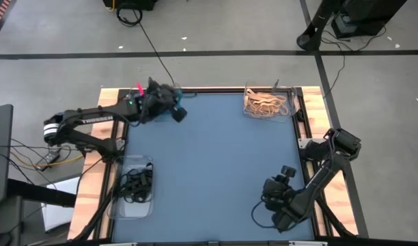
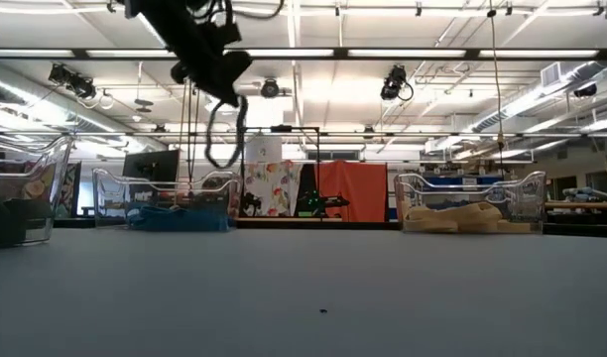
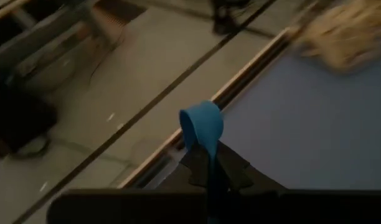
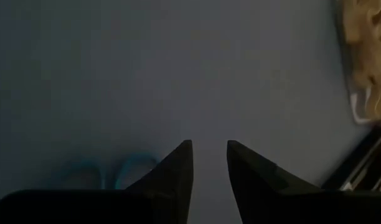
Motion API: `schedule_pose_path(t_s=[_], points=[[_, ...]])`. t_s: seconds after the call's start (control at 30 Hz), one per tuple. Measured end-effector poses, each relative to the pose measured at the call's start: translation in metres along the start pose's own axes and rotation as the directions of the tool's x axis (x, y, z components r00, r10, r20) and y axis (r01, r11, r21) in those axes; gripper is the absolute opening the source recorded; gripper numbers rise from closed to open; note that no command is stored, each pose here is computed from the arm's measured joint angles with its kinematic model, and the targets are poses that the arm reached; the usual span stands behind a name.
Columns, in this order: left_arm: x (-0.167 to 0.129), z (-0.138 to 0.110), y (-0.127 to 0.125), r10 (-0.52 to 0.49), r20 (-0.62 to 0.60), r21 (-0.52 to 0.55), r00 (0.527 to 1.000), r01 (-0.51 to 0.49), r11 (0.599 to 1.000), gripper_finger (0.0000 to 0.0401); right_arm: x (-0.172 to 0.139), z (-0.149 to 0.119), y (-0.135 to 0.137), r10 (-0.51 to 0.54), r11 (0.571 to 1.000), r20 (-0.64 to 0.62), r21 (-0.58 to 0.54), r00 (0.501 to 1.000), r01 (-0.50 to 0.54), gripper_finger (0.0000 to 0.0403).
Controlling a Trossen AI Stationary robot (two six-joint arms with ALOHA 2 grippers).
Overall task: Sort rubber bands into baskets
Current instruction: Put the blue rubber band into the top left transparent bin
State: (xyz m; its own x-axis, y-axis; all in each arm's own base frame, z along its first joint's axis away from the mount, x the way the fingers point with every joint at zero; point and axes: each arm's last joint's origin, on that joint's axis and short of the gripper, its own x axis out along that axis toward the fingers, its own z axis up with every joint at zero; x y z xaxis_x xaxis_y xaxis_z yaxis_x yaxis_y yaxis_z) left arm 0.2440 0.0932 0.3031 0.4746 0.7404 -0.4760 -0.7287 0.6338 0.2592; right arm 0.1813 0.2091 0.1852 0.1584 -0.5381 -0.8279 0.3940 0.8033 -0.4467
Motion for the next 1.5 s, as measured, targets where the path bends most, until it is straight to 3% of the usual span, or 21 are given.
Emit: schedule_pose_path(t_s=[0.33, 0.5, 0.73, 0.93, 1.07, 1.2, 1.37, 1.5], points=[[0.04, -0.018, 0.055, 0.133, -0.22, -0.052, 0.966, -0.148, 0.988, 0.0005, -0.013, -0.028, 0.005, 0.046, 0.999, -0.097, 0.024, 0.994, -0.043, 0.0112], [0.05, -0.032, 0.072, 0.114, -0.342, -0.137, 0.933, -0.169, 0.976, 0.0013, -0.019, -0.042, 0.005, 0.052, 0.998, -0.13, 0.041, 0.99, -0.047, 0.0112], [0.054, -0.048, 0.089, 0.09, -0.487, -0.157, 0.869, -0.188, 0.97, 0.0102, -0.023, -0.053, 0.001, 0.008, 0.992, -0.131, 0.129, 0.991, 0.009, 0.013], [0.052, -0.049, 0.092, 0.095, -0.496, -0.163, 0.863, -0.2, 0.966, 0.0179, -0.026, -0.058, 0.004, 0.05, 0.994, -0.144, 0.106, 0.988, -0.035, 0.0177], [0.047, -0.042, 0.089, 0.005, -0.441, -0.207, 0.898, -0.107, 0.972, 0.0203, -0.028, -0.062, 0.005, 0.071, 0.994, -0.162, 0.093, 0.984, -0.056, 0.0189], [0.038, -0.028, 0.072, -0.196, -0.303, -0.25, 0.932, 0.121, 0.961, 0.0207, -0.028, -0.069, 0.003, 0.15, 0.985, -0.204, 0.11, 0.967, -0.13, 0.0189], [0.026, -0.013, 0.032, -0.353, -0.172, -0.167, 0.92, 0.326, 0.93, 0.0207, -0.021, -0.082, -0.003, 0.234, 0.968, -0.201, 0.144, 0.951, -0.208, 0.0189], [0.012, -0.007, -0.006, -0.462, -0.102, -0.07, 0.881, 0.456, 0.887, 0.0207, 0.0, -0.09, -0.007, 0.275, 0.952, -0.195, 0.191, 0.941, -0.238, 0.0189]])
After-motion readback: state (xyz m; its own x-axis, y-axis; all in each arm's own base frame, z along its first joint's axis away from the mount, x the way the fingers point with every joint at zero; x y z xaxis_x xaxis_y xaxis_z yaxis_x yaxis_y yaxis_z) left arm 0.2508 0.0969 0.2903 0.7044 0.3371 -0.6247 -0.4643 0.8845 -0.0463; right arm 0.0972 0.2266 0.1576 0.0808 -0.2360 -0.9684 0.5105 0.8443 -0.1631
